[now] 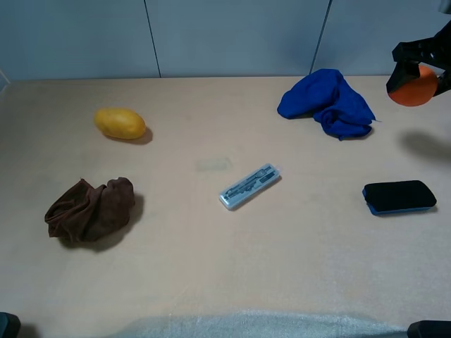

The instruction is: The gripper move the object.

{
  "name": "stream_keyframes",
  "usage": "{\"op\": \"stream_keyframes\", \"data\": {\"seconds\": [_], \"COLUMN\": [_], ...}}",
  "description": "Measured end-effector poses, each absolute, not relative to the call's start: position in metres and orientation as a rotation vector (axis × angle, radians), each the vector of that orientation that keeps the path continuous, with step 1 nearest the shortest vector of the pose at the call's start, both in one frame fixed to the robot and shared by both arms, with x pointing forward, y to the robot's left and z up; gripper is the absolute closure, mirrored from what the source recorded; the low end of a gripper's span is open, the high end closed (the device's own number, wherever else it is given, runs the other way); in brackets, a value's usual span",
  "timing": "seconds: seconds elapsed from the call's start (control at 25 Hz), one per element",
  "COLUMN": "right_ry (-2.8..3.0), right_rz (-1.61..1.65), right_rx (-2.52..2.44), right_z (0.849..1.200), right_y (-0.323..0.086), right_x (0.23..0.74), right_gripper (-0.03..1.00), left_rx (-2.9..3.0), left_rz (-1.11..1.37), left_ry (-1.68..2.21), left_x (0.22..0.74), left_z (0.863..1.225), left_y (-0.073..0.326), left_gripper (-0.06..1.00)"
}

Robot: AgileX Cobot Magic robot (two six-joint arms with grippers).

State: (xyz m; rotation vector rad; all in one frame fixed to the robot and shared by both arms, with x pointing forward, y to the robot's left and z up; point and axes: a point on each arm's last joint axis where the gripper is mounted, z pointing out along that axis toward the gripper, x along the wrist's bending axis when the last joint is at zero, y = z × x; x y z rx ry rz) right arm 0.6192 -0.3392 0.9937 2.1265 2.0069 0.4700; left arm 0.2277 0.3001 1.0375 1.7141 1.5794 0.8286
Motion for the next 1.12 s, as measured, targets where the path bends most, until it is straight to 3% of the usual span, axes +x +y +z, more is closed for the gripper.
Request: {"op": "stream_keyframes", "data": {"seconds": [0.56, 1.12], "right_ry": [1.945, 1.889], "right_rz": [0.467, 0.458], "right_rx": [2.142, 2.125], "right_z": [0.961, 0.933], "right_y": [-0.365, -0.381], "right_x": [0.67, 0.683], "right_gripper": [0.41, 0.41], "left_rx": [1.714, 1.714], "left_rz": [0.829, 0.829], "left_ry": [1.579, 1.579], "left_x": [0.228, 0.228], "left_z": [1.037, 1.037], "left_y": [0.3, 0.3], "left_gripper": [-0.05, -0.05]}}
